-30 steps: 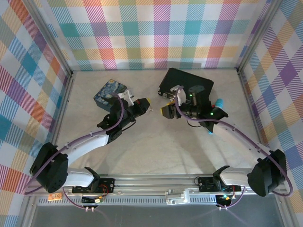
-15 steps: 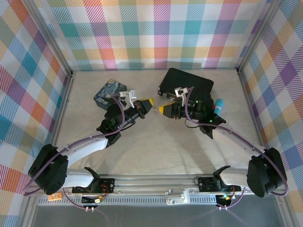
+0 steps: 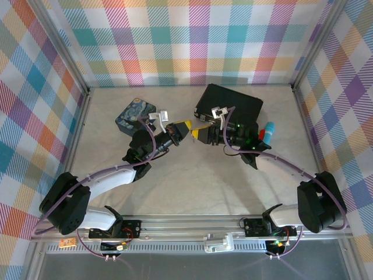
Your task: Unlock the padlock with the key
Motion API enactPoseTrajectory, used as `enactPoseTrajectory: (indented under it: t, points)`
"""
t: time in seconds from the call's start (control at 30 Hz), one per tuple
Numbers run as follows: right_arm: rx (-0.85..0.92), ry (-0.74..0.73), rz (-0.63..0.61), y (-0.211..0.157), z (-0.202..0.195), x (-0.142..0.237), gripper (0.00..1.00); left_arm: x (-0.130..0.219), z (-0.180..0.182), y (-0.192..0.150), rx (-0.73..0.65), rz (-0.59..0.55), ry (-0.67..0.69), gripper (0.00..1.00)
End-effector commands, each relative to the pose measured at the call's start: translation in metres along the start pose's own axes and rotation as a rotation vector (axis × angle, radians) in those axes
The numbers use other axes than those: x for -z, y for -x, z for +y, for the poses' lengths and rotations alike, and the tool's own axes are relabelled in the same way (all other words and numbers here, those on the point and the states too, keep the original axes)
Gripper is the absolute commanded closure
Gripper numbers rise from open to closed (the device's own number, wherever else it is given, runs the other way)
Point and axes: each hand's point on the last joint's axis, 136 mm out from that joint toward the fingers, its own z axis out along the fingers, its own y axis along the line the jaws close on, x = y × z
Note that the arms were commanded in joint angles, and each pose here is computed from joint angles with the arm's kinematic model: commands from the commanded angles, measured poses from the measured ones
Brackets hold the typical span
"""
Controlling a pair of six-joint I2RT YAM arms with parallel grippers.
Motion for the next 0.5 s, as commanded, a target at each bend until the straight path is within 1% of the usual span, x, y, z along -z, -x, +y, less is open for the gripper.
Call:
enactPoseTrajectory:
  t: [0.0, 0.17, 0.27, 0.37, 0.47]
  points:
    - [0.039, 0.062, -0.006, 0.004, 0.015, -0.003, 0.61, 0.003, -0.013, 0.008, 0.001, -0.036, -0.050, 1.00]
    - [0.044, 0.088, -0.008, 0.006, 0.022, -0.005, 0.67, 0.002, -0.011, 0.007, 0.003, -0.037, -0.045, 1.00]
    - [0.044, 0.106, 0.006, 0.005, 0.026, -0.008, 0.73, 0.003, -0.010, 0.007, 0.007, -0.046, -0.042, 1.00]
    - [0.040, 0.113, 0.018, 0.003, 0.027, -0.009, 0.83, 0.003, -0.011, 0.009, 0.014, -0.053, -0.043, 1.00]
    - [0.046, 0.106, 0.029, 0.002, 0.026, -0.009, 0.99, 0.004, -0.011, 0.011, 0.023, -0.057, -0.040, 1.00]
